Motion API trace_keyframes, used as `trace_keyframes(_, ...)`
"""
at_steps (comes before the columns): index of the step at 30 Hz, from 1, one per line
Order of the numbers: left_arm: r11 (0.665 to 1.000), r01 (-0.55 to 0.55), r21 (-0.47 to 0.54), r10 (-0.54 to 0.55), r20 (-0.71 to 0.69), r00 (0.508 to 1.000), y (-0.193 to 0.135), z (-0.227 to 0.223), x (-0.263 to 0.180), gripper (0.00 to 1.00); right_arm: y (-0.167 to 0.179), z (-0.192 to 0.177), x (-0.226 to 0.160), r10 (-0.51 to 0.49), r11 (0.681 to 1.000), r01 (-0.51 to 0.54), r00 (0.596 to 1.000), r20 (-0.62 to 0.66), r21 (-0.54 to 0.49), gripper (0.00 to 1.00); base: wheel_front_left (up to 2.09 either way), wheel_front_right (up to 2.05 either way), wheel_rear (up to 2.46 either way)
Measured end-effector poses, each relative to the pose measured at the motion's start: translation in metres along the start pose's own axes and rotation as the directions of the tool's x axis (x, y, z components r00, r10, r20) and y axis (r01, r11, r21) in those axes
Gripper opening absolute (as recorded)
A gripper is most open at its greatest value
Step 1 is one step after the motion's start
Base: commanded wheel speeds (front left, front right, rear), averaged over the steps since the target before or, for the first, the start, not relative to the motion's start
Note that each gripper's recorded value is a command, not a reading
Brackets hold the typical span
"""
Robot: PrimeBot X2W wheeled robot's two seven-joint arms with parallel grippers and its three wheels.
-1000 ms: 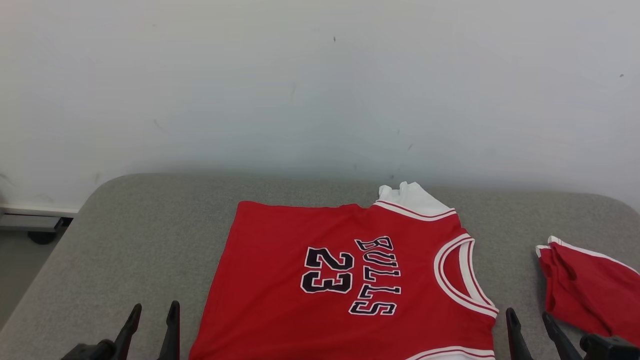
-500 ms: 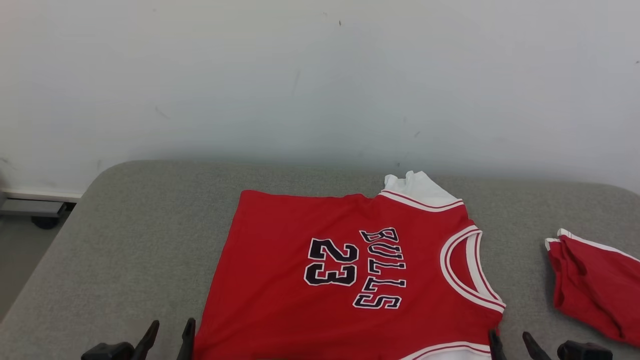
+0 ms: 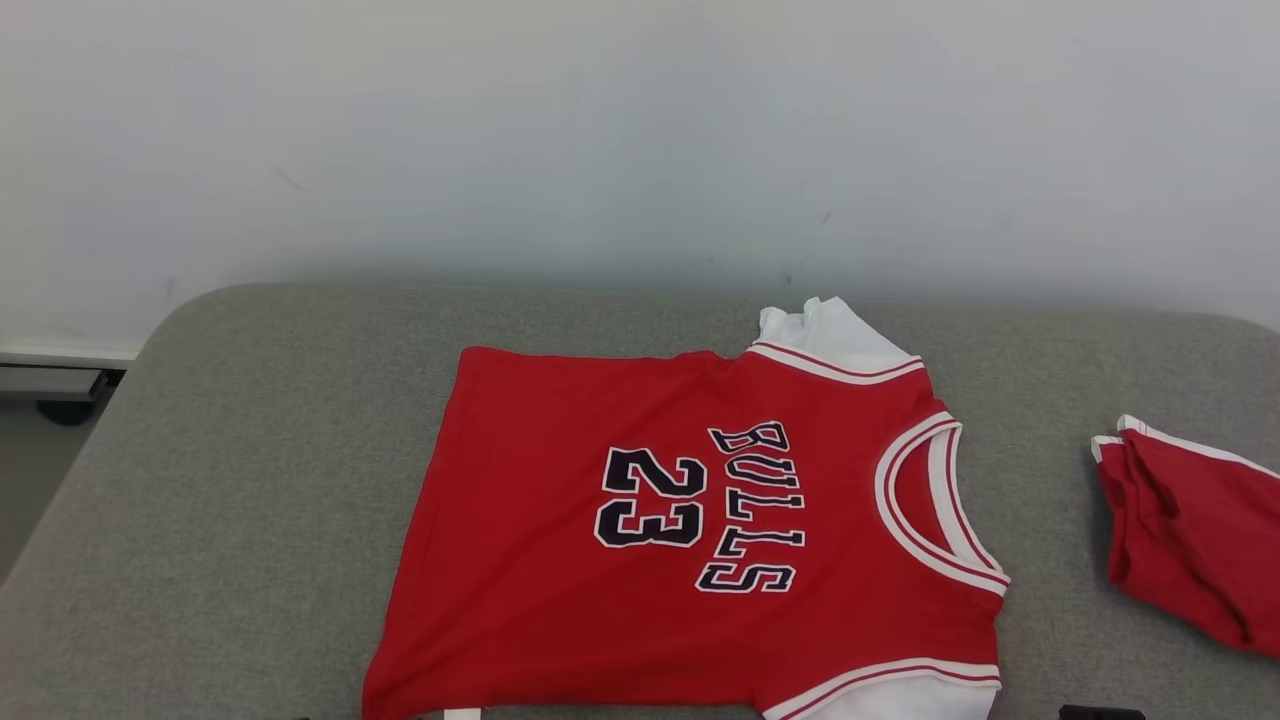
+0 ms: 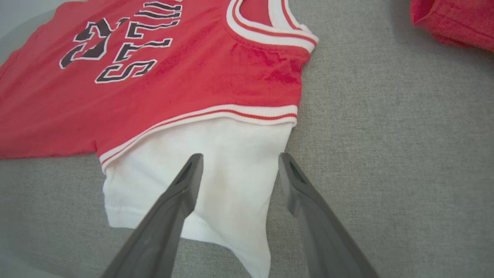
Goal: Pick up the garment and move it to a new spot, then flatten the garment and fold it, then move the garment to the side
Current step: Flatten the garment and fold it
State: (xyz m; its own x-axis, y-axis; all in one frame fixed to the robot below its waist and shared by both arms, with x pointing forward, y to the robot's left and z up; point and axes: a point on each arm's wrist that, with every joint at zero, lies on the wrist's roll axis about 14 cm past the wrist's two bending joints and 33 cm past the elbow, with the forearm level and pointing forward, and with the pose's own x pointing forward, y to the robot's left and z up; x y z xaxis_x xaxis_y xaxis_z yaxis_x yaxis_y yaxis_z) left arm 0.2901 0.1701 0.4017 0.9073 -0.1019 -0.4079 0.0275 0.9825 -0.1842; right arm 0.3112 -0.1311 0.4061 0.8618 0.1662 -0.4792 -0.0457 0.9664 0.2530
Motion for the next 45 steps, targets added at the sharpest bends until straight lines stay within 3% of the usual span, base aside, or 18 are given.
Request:
trace_keyframes(8,1.0,0.017,0.008,-0.016,-0.084,0.996,-0.006,-0.014,0.013,1.0,-0.011,-0.03,-0.003,-0.036,0.999,0.038,0.992,-0.118,0.014,1.0,0.0,0.0,0.0)
trace_keyframes(23,0.997,-0.083,-0.008,0.08,-0.167,0.983,0.02,-0.03,0.024,1.0,-0.014,-0.042,-0.006,-0.049,0.998,0.053,0.984,-0.173,0.021,1.0,0.0,0.0,0.0)
trace_keyframes(25,0.996,-0.088,-0.01,0.085,-0.175,0.981,0.021,-0.032,0.025,0.81,-0.015,-0.042,-0.006,-0.05,0.998,0.054,0.983,-0.178,0.022,1.0,0.0,0.0,0.0)
trace_keyframes(27,0.995,-0.098,-0.011,0.094,-0.179,0.979,0.024,-0.032,0.027,0.74,-0.016,-0.042,-0.006,-0.053,0.998,0.058,0.982,-0.179,0.023,1.0,0.0,0.0,0.0)
trace_keyframes(30,0.995,-0.098,-0.009,0.095,-0.17,0.981,0.025,-0.026,0.033,0.84,-0.017,-0.041,-0.005,-0.055,0.998,0.06,0.982,-0.182,0.022,1.0,0.0,0.0,0.0)
trace_keyframes(33,0.995,-0.102,-0.005,0.099,-0.163,0.982,0.025,-0.022,0.038,0.81,-0.018,-0.037,-0.003,-0.056,0.998,0.061,0.983,-0.176,0.02,1.0,0.0,0.0,0.0)
trace_keyframes(35,0.994,-0.105,-0.003,0.103,-0.166,0.981,0.026,-0.022,0.039,0.75,-0.019,-0.038,-0.003,-0.057,0.998,0.062,0.982,-0.179,0.021,1.0,0.0,0.0,0.0)
trace_keyframes(37,0.993,-0.114,-0.001,0.112,-0.174,0.978,0.028,-0.024,0.039,0.49,-0.019,-0.037,-0.003,-0.057,0.998,0.062,0.982,-0.179,0.021,1.0,0.0,0.0,0.0)
trace_keyframes(38,0.993,-0.116,-0.001,0.114,-0.178,0.977,0.029,-0.026,0.039,0.42,-0.019,-0.037,-0.003,-0.057,0.998,0.062,0.982,-0.181,0.022,1.0,0.0,0.0,0.0)
trace_keyframes(39,0.993,-0.117,0.0,0.115,-0.182,0.977,0.029,-0.027,0.039,0.07,-0.019,-0.038,-0.003,-0.057,0.998,0.062,0.981,-0.183,0.023,1.0,0.0,0.0,0.0)
trace_keyframes(40,0.993,-0.117,0.001,0.115,-0.186,0.976,0.029,-0.028,0.039,0.0,-0.019,-0.038,-0.003,-0.058,0.998,0.063,0.981,-0.184,0.023,1.0,0.0,0.0,0.0)
trace_keyframes(45,0.994,-0.112,0.003,0.111,-0.186,0.976,0.027,-0.026,0.043,0.0,-0.023,-0.04,-0.005,-0.062,0.998,0.064,0.977,-0.206,0.006,1.0,0.0,0.0,0.0)
